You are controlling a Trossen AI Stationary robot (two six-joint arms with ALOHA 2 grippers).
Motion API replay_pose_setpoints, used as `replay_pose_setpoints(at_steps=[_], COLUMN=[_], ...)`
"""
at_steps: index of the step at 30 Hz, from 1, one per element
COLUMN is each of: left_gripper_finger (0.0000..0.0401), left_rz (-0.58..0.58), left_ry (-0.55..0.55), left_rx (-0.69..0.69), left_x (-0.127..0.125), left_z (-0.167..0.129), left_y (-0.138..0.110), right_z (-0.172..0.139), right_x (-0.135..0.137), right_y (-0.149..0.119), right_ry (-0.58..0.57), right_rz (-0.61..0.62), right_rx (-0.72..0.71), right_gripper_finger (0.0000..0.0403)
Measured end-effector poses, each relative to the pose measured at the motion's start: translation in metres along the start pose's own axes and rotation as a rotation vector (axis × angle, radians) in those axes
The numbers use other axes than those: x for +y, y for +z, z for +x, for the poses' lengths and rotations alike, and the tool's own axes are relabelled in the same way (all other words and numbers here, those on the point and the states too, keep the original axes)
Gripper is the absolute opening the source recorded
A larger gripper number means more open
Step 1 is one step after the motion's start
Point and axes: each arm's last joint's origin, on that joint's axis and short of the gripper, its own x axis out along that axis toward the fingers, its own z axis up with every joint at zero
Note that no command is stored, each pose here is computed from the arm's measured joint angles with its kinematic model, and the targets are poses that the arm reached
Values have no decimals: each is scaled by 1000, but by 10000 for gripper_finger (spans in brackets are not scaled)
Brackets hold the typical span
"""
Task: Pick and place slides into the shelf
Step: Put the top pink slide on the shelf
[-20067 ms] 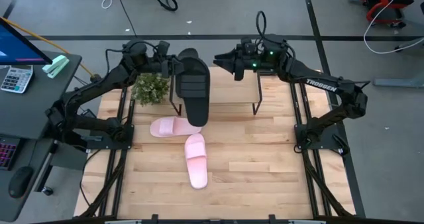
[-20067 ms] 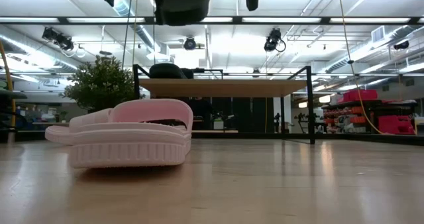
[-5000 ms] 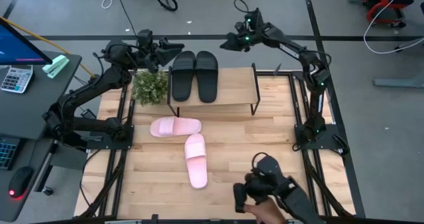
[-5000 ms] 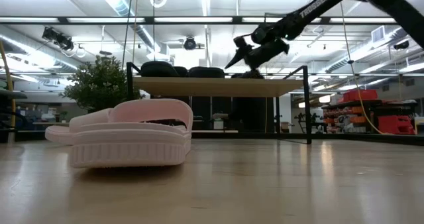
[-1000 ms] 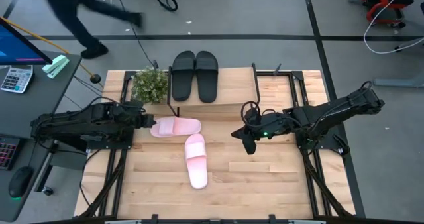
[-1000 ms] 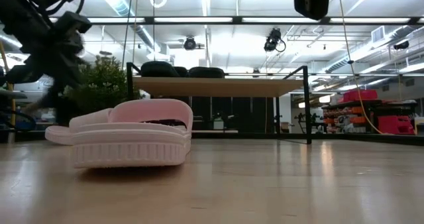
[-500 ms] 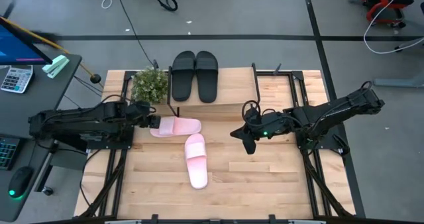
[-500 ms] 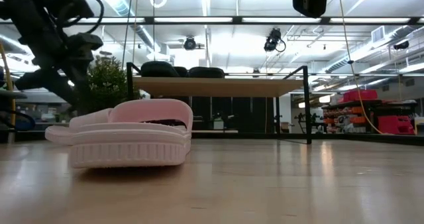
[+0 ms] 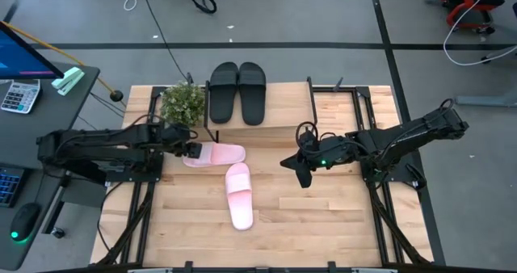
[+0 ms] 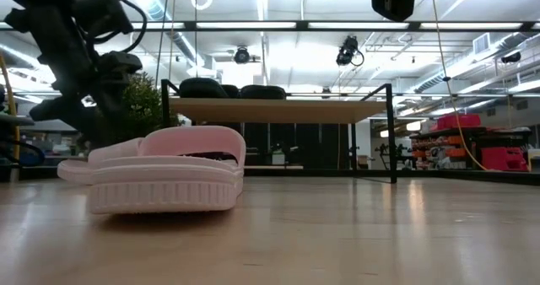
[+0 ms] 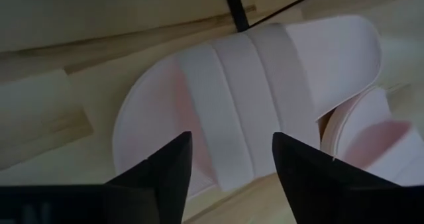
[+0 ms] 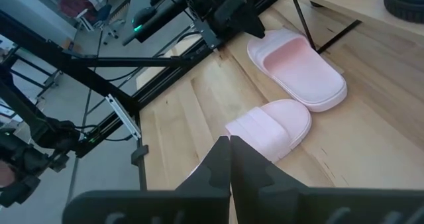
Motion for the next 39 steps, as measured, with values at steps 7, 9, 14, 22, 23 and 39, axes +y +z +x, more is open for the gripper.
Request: replay_pose_setpoints(at_steps=[7, 9, 14, 22, 23, 39], left_gripper_finger=[222, 222, 226, 237, 238, 180], left_rz=[1, 1, -15, -112, -113, -95], left_ry=[7, -1, -27, -118, -143, -271], left_rx=[11, 15, 19, 42, 37, 45], left_x=[-2, -2, -1, 15, 15, 10], left_z=[4, 4, 9, 33, 34, 38], left_y=[0, 1, -1, -13, -13, -13], right_z=[0, 0, 0, 0, 0, 0], right_x=[0, 0, 2, 3, 3, 3], right_y=[0, 0, 2, 1, 1, 1], right_ry=[4, 5, 18, 23, 24, 25], right_rz=[1, 2, 5, 5, 4, 6], right_rx=[-4, -5, -17, -18, -18, -20], right_gripper_finger=[4, 3, 4, 3, 3, 2])
